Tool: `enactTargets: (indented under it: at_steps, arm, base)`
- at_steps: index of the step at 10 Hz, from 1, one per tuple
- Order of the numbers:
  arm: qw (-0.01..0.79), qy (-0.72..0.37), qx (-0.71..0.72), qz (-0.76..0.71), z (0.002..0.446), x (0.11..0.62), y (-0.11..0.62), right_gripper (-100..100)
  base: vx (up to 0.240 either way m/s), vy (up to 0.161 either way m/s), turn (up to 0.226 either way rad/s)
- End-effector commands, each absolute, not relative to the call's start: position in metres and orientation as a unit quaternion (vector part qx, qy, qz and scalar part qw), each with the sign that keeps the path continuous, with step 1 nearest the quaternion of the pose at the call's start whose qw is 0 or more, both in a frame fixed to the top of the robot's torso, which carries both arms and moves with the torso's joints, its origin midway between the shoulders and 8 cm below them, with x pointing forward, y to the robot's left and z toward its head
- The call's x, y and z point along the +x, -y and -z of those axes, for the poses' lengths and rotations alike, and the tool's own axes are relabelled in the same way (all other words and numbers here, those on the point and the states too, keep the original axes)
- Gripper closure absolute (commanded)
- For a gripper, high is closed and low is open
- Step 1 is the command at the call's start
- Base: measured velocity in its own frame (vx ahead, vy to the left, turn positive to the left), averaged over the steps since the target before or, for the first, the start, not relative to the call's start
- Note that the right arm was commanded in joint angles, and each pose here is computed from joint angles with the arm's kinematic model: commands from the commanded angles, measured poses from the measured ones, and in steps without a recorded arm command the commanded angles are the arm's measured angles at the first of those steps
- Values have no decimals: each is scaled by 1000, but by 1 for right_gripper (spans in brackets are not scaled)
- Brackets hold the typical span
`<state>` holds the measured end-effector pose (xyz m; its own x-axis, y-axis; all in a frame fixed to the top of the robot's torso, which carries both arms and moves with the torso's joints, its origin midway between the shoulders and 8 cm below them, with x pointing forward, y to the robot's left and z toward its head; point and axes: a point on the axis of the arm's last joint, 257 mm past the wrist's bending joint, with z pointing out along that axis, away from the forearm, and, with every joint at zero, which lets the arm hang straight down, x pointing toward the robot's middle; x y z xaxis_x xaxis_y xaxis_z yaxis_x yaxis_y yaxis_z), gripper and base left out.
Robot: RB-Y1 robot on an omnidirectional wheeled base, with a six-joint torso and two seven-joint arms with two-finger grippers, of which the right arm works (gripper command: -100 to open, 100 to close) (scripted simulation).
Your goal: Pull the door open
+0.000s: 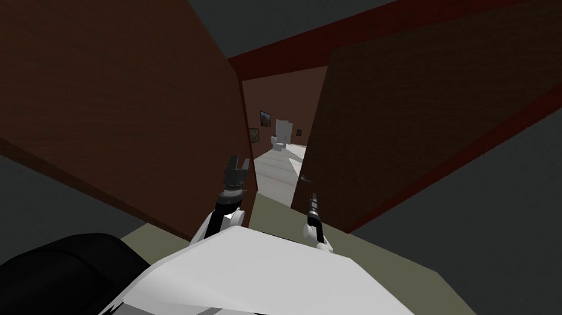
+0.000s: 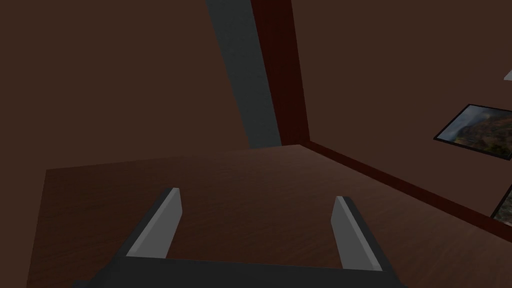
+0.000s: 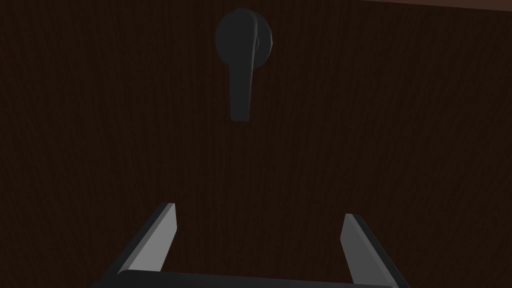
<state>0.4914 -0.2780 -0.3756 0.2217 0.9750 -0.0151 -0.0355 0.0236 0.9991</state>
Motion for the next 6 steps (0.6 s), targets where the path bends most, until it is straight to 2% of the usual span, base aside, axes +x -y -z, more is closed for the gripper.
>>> enactTargets:
  at_steps: [1, 2, 4, 6]
  arm:
    - [562, -437, 546, -441, 383, 490, 272, -100]
    - [559, -437, 550, -440, 387, 489, 269, -100]
    - [557, -437, 553, -438, 389, 489, 266, -100]
    - [560, -441, 553, -431, 392, 488, 284, -100]
  base:
    - [174, -9, 166]
    - [172, -15, 186]
    - [87, -5, 47]
    - [-11, 8, -28]
